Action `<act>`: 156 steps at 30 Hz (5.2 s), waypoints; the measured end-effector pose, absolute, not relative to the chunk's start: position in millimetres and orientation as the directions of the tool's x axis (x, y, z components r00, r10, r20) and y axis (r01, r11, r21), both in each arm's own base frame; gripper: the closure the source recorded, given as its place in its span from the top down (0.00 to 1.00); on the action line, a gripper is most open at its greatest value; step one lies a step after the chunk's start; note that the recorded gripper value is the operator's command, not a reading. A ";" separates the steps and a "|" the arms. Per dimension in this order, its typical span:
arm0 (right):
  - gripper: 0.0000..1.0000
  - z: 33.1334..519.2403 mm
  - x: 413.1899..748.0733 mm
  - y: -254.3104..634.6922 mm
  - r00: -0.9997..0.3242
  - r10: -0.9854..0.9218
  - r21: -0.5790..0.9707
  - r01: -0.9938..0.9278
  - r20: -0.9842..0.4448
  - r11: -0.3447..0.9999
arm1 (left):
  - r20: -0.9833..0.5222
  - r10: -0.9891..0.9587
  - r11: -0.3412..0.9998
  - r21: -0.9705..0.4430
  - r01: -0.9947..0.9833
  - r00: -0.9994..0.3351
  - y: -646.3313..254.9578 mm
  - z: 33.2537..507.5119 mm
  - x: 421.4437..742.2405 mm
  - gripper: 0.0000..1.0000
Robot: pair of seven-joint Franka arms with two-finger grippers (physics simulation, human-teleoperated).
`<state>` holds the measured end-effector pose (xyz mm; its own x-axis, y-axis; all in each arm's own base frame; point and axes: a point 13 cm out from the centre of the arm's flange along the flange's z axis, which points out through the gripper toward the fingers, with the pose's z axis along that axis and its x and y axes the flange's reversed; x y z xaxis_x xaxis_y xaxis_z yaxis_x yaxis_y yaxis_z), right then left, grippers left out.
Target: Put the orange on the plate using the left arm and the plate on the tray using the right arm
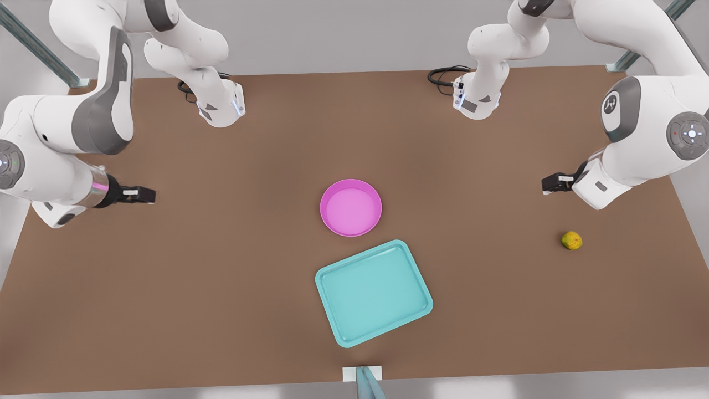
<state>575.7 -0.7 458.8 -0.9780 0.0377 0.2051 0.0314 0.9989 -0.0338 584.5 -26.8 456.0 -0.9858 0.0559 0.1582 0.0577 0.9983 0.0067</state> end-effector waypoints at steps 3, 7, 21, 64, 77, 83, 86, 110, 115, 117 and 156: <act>1.00 468.2 586.2 -12.2 -0.988 0.041 -0.046 0.035 0.152 0.998 | 0.183 0.048 0.999 0.013 0.051 -0.982 -21.9 440.0 587.7 1.00; 1.00 469.1 593.4 -12.8 -0.992 0.026 -0.051 0.020 0.126 0.999 | 0.350 -0.088 0.996 0.052 -0.074 -0.932 74.7 287.6 609.4 1.00; 1.00 467.5 602.5 -8.9 -0.994 -0.013 -0.054 -0.019 0.106 0.998 | 0.252 -0.077 0.996 0.060 -0.064 -0.965 210.6 90.6 625.4 1.00; 1.00 443.6 605.8 -5.3 -0.988 -0.038 -0.036 -0.044 0.150 0.998 | 0.238 0.543 0.837 -0.069 0.543 -0.806 -492.5 166.6 491.2 0.65; 1.00 155.2 398.5 313.2 -0.902 -0.299 0.310 -0.201 0.311 0.929 | 0.060 -0.221 0.965 0.162 -0.209 -0.974 -98.2 419.1 633.2 1.00; 1.00 107.2 410.5 388.8 -0.980 -0.184 0.307 -0.151 0.080 0.940 | 0.223 -0.117 0.993 -0.002 -0.121 -0.968 -26.3 459.8 548.9 1.00; 1.00 95.3 432.5 387.2 -0.996 -0.092 0.306 -0.082 0.019 0.949 | 0.227 -0.071 0.997 0.032 -0.066 -0.971 -17.2 452.2 543.5 1.00; 0.41 58.8 464.4 404.2 -0.997 0.056 0.300 0.037 -0.054 0.953 | 0.177 0.098 0.994 0.035 0.106 -0.979 -9.3 454.6 556.5 1.00; 0.30 60.3 466.7 405.5 -0.997 0.063 0.304 0.044 -0.054 0.952 | 0.176 0.113 0.992 0.033 0.120 -0.978 -9.2 456.6 555.7 1.00; 0.30 60.2 468.7 406.5 -0.996 0.065 0.305 0.046 -0.055 0.951 | 0.177 0.117 0.992 0.033 0.125 -0.977 -9.1 456.6 555.5 1.00; 0.21 121.2 713.5 413.4 -0.971 0.192 0.502 0.098 -0.140 0.860 | 0.163 0.151 0.987 0.031 0.158 -0.975 -7.9 462.8 560.1 1.00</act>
